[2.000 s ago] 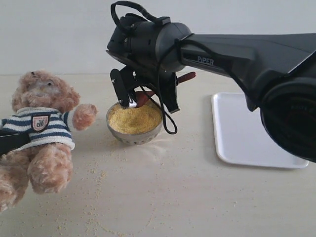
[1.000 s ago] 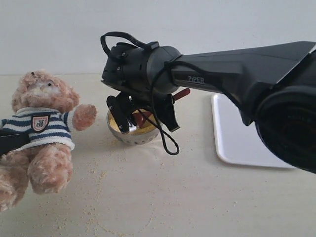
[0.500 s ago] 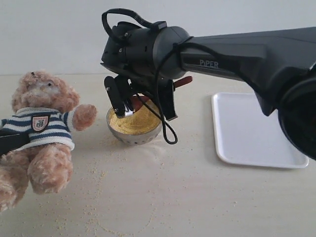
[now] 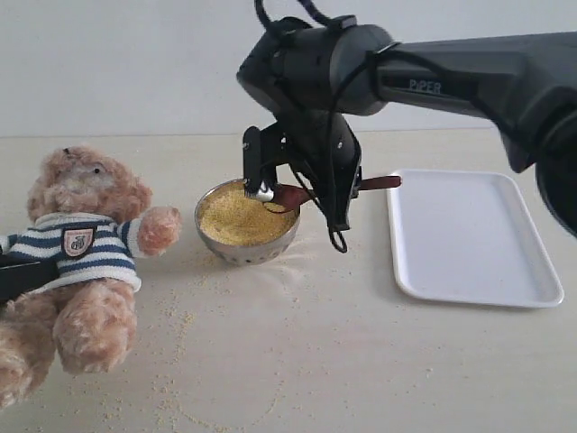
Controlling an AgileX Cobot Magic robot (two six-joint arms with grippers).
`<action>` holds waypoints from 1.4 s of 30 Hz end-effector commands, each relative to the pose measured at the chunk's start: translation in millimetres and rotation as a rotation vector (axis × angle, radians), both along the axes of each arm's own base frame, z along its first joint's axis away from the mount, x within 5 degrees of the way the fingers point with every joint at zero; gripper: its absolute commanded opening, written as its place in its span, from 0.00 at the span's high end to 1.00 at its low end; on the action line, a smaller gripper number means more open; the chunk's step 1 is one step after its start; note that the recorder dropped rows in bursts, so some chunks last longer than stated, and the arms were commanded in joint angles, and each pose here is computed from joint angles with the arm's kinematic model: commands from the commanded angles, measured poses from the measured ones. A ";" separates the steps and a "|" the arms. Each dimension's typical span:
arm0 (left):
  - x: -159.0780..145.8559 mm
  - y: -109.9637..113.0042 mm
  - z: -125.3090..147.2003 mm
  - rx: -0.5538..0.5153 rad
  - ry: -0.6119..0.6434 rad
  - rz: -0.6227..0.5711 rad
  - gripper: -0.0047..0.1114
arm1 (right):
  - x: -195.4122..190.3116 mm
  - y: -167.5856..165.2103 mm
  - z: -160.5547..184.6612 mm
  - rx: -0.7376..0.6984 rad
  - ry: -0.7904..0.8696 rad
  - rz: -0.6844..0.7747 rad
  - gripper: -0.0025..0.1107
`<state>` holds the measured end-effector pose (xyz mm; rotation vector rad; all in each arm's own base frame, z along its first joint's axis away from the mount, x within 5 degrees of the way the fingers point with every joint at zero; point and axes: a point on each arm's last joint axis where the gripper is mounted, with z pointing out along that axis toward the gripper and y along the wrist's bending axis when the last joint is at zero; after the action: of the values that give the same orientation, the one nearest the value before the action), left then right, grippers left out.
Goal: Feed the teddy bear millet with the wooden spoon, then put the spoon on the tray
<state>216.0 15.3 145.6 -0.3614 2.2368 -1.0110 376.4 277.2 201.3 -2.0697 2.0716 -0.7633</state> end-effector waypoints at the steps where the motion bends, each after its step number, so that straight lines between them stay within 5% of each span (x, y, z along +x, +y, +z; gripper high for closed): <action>1: -4.3 -7.2 6.9 -0.106 -0.022 -0.030 0.92 | 2.4 -14.6 20.7 0.082 0.017 -0.055 0.98; 18: -9.7 -31.4 -5.9 -0.074 0.159 -0.080 0.92 | -20.9 5.7 59.8 0.325 0.031 -0.042 0.98; 26: -10.1 -35.2 -1.3 -0.155 0.162 -0.087 0.92 | -48.7 51.4 91.4 0.458 -0.016 0.082 0.98; 42: -10.2 -37.6 2.2 -0.217 0.169 -0.086 0.92 | -72.3 92.0 77.5 0.363 -0.118 0.243 0.98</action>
<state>205.8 -18.0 142.6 -0.4710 2.3502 -1.2560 302.1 366.4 277.5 -1.9808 1.7490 -0.3721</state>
